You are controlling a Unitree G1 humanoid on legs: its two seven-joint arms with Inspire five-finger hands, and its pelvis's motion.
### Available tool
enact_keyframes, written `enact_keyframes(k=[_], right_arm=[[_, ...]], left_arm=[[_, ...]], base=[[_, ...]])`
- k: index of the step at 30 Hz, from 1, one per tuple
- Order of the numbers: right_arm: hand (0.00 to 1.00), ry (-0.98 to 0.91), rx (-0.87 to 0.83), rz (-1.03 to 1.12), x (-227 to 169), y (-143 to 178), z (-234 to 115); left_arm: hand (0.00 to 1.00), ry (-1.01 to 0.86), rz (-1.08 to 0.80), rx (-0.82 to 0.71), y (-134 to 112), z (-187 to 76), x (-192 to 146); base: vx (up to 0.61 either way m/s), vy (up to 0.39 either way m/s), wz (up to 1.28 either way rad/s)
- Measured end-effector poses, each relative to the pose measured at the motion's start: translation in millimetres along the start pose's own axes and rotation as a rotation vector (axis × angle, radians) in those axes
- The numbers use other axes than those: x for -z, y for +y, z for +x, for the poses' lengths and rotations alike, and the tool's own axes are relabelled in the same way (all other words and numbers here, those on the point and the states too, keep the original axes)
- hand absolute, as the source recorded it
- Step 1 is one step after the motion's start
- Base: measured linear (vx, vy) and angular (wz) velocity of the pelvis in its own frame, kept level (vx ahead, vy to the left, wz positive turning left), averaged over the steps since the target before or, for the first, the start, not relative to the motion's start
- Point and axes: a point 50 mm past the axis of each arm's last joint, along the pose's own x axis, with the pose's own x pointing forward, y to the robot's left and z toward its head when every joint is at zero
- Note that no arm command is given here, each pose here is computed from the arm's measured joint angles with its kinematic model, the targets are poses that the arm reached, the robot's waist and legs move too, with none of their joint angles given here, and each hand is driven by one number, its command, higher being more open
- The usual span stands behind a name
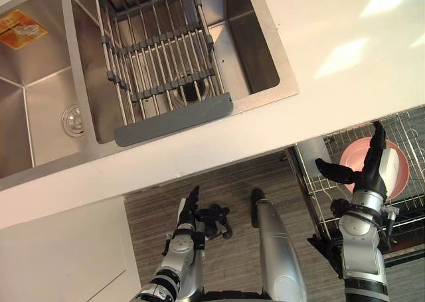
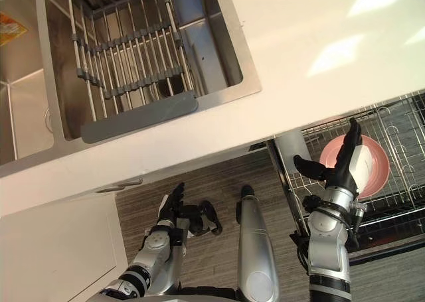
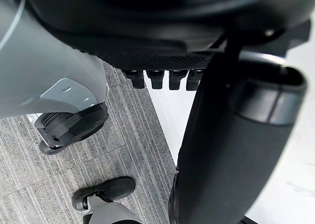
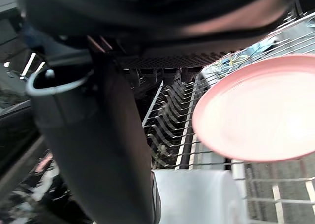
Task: Walk over to the sink, pick up the cup, carry it to the dishwasher, place the cup inside the dishwasher, then close the dishwasher door
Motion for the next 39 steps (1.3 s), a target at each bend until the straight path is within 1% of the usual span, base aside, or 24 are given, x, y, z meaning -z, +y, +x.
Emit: enact_keyframes(k=[2, 4, 9, 12, 17, 21, 27, 28, 29, 31, 33, 35, 39], right_arm=[[1.00, -0.055, -0.011, 0.015, -8.6, -1.2, -6.0], [1.00, -0.050, -0.018, 0.037, -7.4, -2.3, -10.5], [1.00, -0.065, -0.061, 0.080, -2.0, -10.9, -35.6], [1.00, -0.045, -0.094, 0.112, 5.5, -12.8, -48.9], [1.00, 0.058, -0.169, 0.167, 25.6, -9.6, -68.8], [1.00, 0.167, -0.239, 0.173, 46.4, 8.7, -79.6], [1.00, 0.209, -0.332, 0.208, 50.6, 43.5, -76.7], [1.00, 0.239, -0.362, 0.203, 55.9, 52.2, -78.9], [1.00, 0.255, -0.379, 0.199, 58.8, 56.4, -80.9], [1.00, 0.279, -0.457, 0.193, 61.7, 72.4, -88.3], [1.00, 0.282, -0.505, 0.184, 62.2, 80.0, -91.9], [1.00, 0.287, -0.511, 0.167, 65.8, 79.7, -89.9], [1.00, 0.313, -0.498, 0.115, 78.6, 67.1, -92.7]], left_arm=[[1.00, 0.010, 0.001, -0.001, 0.5, -0.7, 2.1], [1.00, 0.015, 0.001, -0.003, 1.1, -1.7, 4.0], [1.00, 0.045, 0.008, -0.014, 8.6, -6.3, 14.7], [1.00, 0.073, 0.039, -0.011, 14.8, -11.0, 24.9], [1.00, 0.119, 0.073, 0.000, 19.1, -18.8, 40.2], [1.00, 0.165, 0.082, -0.008, 23.2, -24.0, 52.0], [1.00, 0.178, 0.086, -0.046, 37.3, -25.5, 55.4], [1.00, 0.193, 0.086, -0.068, 44.8, -27.4, 58.9], [1.00, 0.198, 0.088, -0.073, 47.0, -28.1, 60.0], [1.00, 0.216, 0.120, -0.105, 64.2, -34.1, 66.7], [1.00, 0.233, 0.127, -0.133, 74.3, -36.1, 69.4], [1.00, 0.252, 0.119, -0.139, 73.7, -38.0, 73.1], [1.00, 0.259, 0.116, -0.135, 71.4, -39.8, 75.5]], base=[[0.00, 0.000, 0.00], [0.00, 0.000, 0.00], [0.04, -0.002, -0.01], [0.06, -0.012, 0.01], [0.13, -0.017, 0.01], [0.11, 0.009, -0.17], [0.00, 0.047, -0.69], [-0.05, 0.032, -0.42], [-0.05, 0.041, -0.41], [-0.02, -0.016, -0.35], [0.03, -0.130, -0.38], [0.02, -0.114, -0.26], [0.01, -0.087, -0.10]])
